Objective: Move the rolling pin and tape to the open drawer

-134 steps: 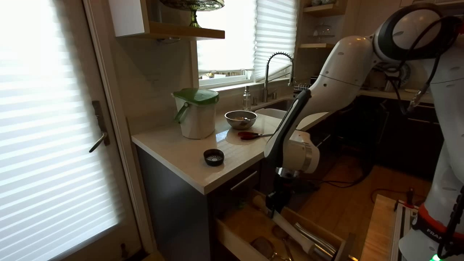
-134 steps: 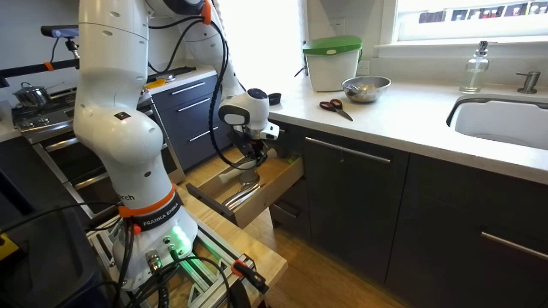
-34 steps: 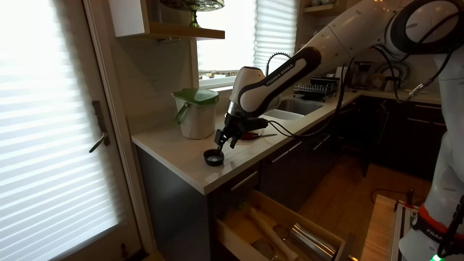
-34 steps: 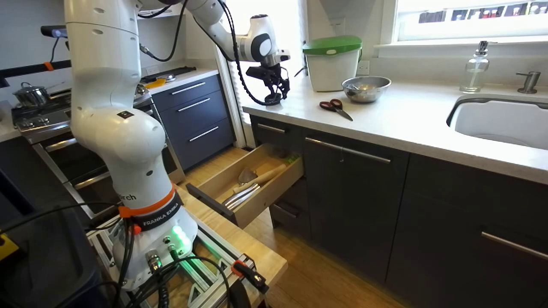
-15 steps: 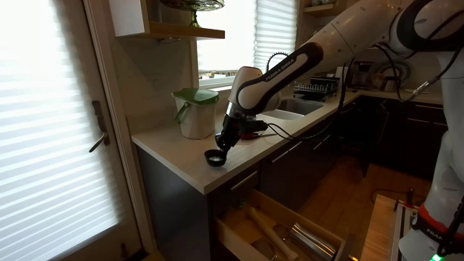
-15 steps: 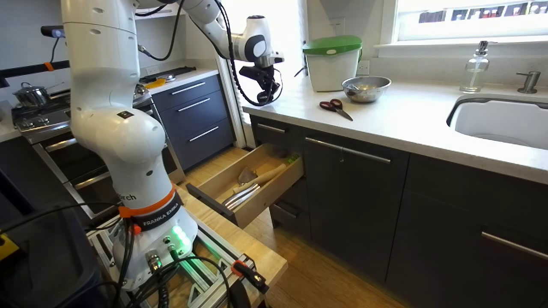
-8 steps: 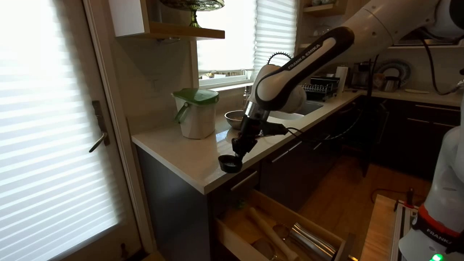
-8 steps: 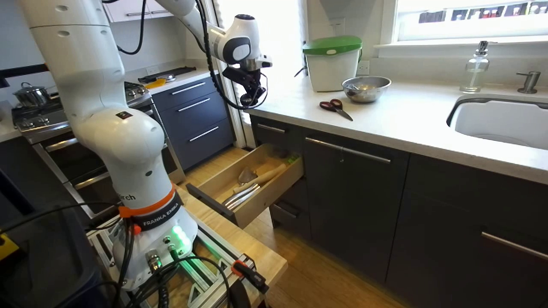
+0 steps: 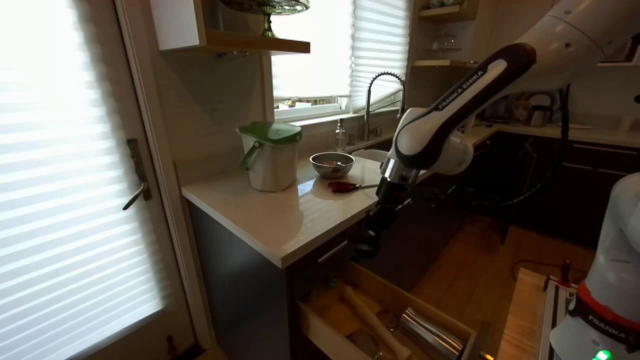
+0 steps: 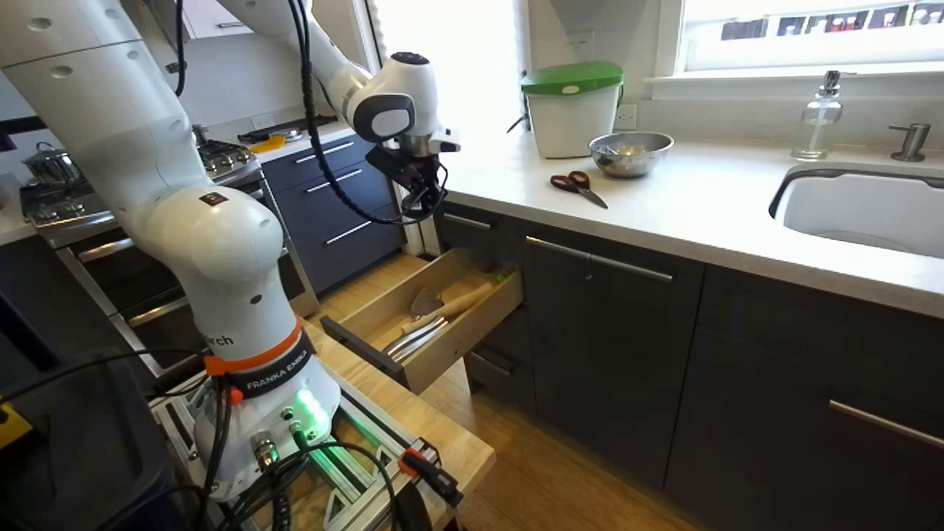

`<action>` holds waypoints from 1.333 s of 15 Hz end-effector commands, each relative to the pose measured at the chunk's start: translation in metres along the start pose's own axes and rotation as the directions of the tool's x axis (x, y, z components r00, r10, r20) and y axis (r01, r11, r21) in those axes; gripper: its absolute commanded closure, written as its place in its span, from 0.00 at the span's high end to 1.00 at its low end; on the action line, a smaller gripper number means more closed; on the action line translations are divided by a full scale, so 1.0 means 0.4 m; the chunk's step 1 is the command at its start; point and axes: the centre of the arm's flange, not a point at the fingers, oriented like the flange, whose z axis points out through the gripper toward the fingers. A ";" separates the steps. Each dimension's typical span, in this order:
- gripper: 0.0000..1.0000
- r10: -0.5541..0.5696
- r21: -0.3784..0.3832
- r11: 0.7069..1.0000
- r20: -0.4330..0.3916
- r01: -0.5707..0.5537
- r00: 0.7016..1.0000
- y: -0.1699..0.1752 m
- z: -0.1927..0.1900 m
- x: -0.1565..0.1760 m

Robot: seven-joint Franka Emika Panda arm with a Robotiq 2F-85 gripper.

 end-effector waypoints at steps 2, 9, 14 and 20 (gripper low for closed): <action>0.03 0.039 -0.063 0.997 0.029 -0.037 0.999 0.049 0.105 -0.075; 0.03 0.274 -0.207 0.935 -0.094 -0.288 0.957 0.070 0.276 -0.032; 0.10 0.341 -0.195 0.915 -0.096 -0.354 0.935 0.123 0.324 -0.060; 0.03 0.364 -0.198 0.905 -0.098 -0.377 0.926 0.119 0.353 -0.040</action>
